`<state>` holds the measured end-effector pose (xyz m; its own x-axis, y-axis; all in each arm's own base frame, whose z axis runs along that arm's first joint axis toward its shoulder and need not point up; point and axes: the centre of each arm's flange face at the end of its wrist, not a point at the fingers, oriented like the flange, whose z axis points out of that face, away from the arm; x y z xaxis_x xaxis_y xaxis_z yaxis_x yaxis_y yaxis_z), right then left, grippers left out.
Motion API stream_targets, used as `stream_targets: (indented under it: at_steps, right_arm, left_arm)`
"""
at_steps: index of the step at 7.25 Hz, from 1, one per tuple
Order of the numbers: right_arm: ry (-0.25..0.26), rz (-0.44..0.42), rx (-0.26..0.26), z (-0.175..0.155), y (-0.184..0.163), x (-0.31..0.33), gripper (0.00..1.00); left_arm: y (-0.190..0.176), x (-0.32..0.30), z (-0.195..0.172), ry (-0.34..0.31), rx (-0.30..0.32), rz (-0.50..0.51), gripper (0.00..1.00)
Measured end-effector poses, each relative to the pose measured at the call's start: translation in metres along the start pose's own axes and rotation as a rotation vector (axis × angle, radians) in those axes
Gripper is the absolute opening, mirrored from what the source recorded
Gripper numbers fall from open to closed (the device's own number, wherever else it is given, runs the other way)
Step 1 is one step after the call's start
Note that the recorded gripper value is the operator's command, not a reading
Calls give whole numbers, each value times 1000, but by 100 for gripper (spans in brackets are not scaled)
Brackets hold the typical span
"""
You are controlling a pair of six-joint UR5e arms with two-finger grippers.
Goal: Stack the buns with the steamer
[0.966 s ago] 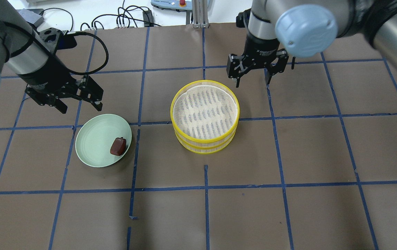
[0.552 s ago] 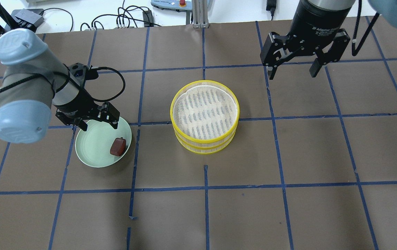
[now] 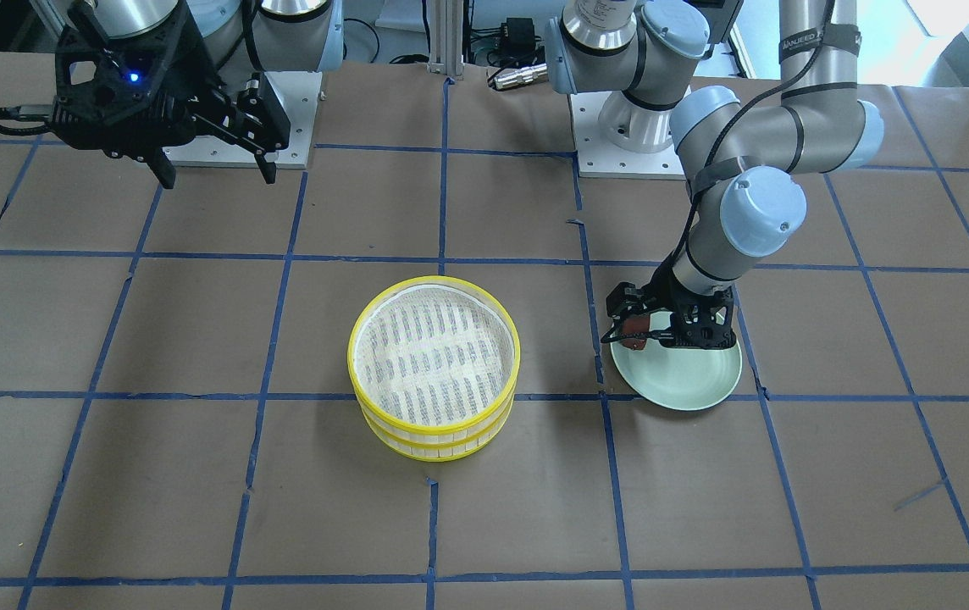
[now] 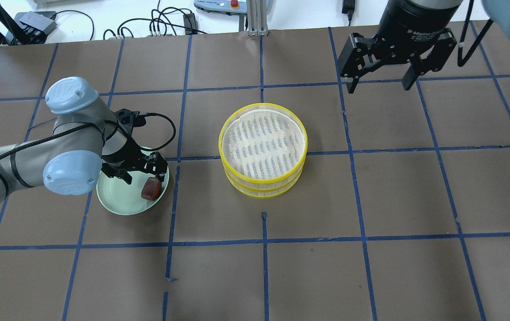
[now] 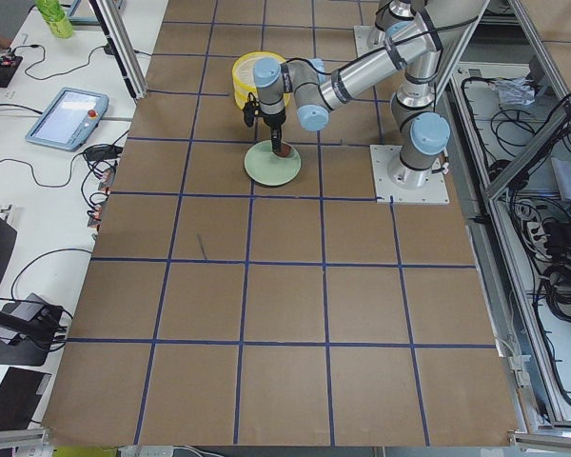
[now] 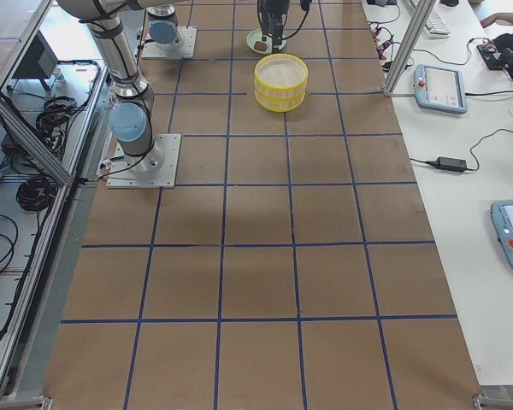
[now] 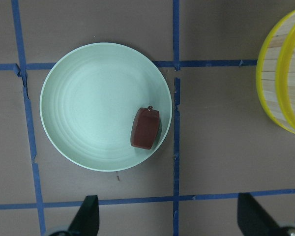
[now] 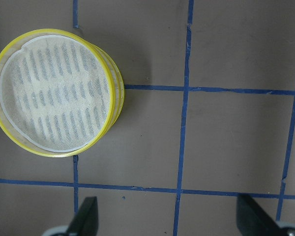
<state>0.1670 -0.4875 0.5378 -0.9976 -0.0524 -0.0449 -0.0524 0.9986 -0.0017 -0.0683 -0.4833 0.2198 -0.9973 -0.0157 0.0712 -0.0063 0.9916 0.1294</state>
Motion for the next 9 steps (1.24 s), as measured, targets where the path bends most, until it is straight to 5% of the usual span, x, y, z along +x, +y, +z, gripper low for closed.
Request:
stream_targets:
  at_steps: [2, 6, 9]
  right_arm:
    - [71, -7, 4, -1, 0, 7, 100]
    - [130, 3, 1, -1, 0, 14, 100]
    - [131, 1, -2, -1, 0, 14, 100]
  left_arm:
    - [3, 0, 11, 3, -23, -1, 71]
    - [8, 0, 19, 5, -41, -2, 12]
    - [1, 0, 0, -11, 3, -15, 3]
